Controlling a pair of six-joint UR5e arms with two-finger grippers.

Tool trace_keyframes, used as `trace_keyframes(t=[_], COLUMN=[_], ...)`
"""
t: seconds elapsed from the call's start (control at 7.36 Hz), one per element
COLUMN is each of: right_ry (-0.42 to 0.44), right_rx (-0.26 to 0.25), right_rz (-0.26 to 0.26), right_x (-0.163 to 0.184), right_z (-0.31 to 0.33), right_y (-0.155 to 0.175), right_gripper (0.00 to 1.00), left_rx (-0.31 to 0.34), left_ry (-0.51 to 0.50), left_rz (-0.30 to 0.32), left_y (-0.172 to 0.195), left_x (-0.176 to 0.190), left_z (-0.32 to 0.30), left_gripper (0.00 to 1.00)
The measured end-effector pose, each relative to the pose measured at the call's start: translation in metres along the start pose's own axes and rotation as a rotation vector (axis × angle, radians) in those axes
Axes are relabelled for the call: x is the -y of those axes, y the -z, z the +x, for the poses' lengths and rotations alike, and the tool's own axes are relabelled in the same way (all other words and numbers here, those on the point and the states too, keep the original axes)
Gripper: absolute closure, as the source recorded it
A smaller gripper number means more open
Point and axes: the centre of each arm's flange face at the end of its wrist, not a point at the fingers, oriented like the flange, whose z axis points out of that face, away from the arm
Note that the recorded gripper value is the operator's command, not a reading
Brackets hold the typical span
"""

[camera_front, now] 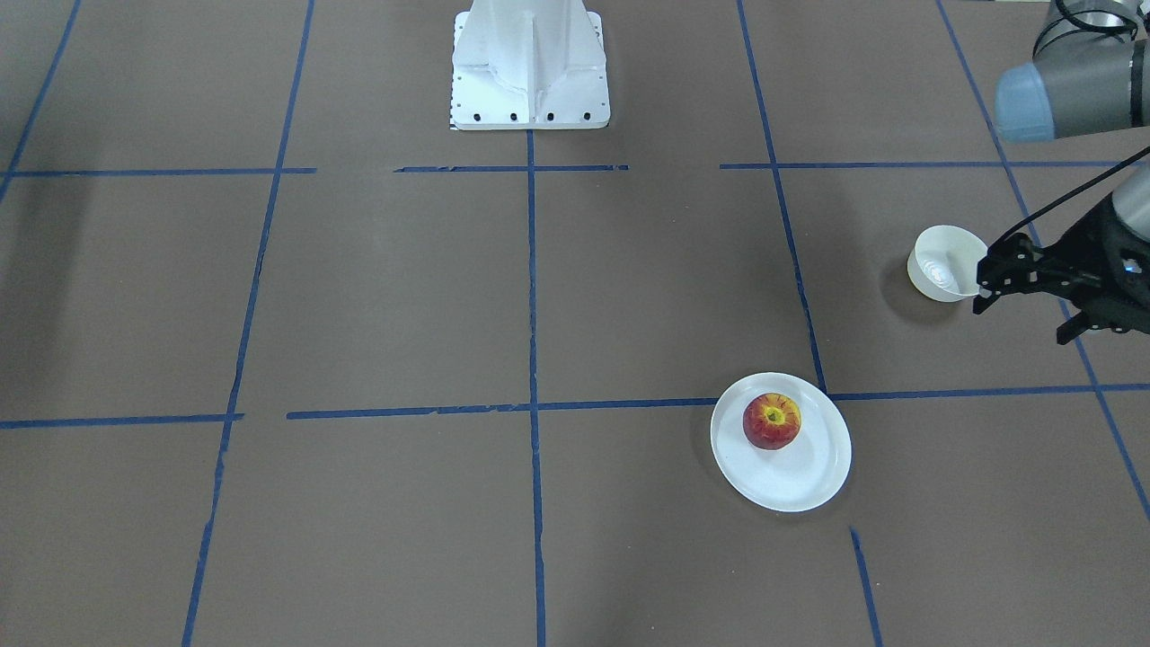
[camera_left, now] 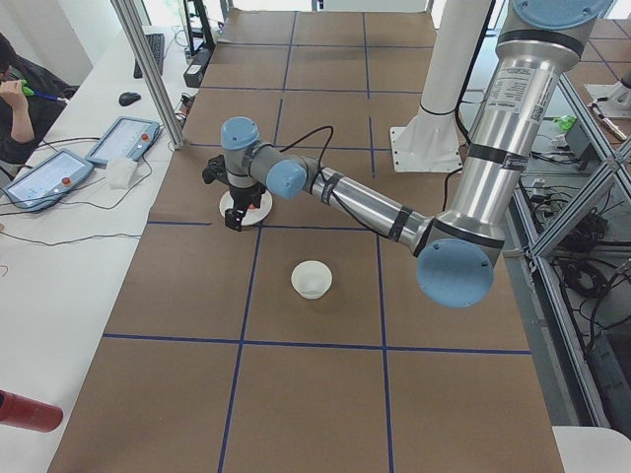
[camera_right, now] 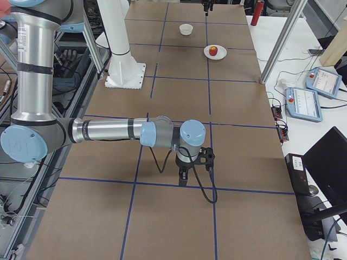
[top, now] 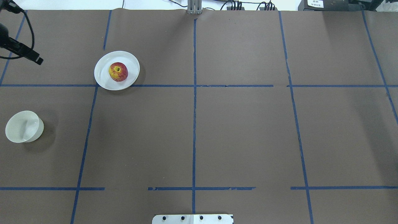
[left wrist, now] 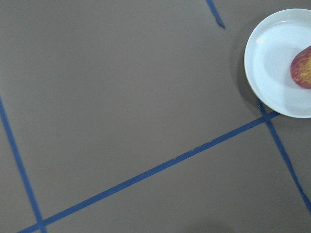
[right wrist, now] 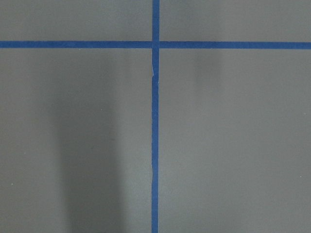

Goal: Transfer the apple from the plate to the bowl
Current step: 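Move the left gripper over the red-yellow apple on the white plate, then lower the left gripper onto the apple and close its fingers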

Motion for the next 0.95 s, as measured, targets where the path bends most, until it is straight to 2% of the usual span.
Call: trace_keyframes(t=[0.41,0.95], right_ry=[0.000,0.000], right_rx=[0.000,0.000], right_rz=[0.000,0.000], right_x=[0.000,0.000], right_z=[0.000,0.000], right_y=[0.000,0.000], right_gripper=[0.00,0.00], left_rx=[0.007,0.008], left_ry=[0.195,0.372], left_rz=[-0.059,-0.085], left_y=[-0.065,-0.100], left_x=[0.061,0.131], left_z=[0.091,0.146], left_gripper=[0.00,0.00])
